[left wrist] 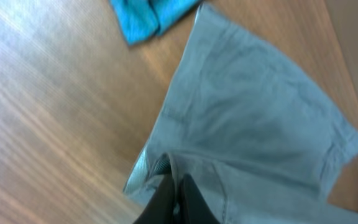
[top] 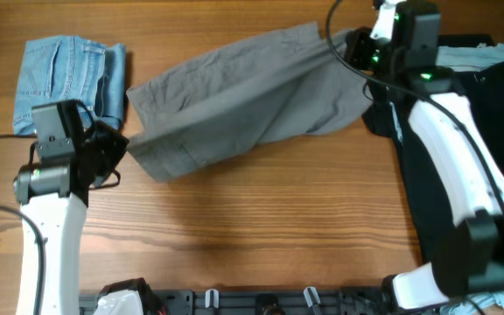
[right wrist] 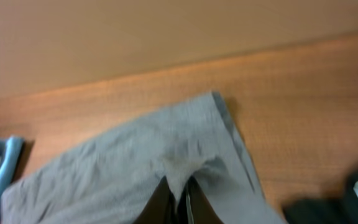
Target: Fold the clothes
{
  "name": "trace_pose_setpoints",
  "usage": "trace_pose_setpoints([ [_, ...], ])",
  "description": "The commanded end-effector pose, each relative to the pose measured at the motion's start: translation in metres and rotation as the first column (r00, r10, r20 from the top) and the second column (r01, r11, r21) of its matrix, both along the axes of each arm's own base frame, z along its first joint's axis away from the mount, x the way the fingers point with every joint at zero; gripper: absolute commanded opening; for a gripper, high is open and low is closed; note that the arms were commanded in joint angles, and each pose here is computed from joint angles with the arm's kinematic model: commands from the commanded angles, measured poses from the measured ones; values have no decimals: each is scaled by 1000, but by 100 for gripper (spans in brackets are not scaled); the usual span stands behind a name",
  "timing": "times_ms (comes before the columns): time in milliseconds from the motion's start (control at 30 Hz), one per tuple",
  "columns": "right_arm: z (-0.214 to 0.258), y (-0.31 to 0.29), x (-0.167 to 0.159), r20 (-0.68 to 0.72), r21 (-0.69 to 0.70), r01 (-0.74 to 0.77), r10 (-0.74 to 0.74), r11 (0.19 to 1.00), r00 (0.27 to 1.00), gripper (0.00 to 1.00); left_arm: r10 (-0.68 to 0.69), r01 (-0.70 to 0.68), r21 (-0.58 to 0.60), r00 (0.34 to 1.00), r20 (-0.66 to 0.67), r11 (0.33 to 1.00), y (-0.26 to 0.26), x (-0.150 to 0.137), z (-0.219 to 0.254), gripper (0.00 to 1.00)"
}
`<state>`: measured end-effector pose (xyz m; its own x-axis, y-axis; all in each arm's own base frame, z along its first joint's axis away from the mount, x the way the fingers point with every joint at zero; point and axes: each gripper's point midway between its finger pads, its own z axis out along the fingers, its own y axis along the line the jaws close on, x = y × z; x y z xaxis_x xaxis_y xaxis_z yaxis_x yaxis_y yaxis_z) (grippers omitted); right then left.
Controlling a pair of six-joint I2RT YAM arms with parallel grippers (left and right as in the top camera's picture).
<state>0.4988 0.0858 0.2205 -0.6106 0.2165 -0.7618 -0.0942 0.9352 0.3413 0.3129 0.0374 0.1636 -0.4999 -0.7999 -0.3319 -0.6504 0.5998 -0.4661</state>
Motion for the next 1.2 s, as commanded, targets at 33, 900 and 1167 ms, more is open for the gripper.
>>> trace_pose_setpoints([
  [33, -32, -9, 47, 56, 26, 43, -44, 999, 997, 5, 23, -31, 62, 992, 124, 998, 25, 61, -7, 4],
  [900, -218, -30, -70, -638, 40, 47, -11, 998, 770, 64, -525, 505, -149, 793, -308, 850, -65, 19, -171, 65],
  [1167, -228, -71, -130, -761, -205, 142, -249, 968, 600, 4, -374, 342, -152, 852, -366, 927, -12, 9, -164, 4],
])
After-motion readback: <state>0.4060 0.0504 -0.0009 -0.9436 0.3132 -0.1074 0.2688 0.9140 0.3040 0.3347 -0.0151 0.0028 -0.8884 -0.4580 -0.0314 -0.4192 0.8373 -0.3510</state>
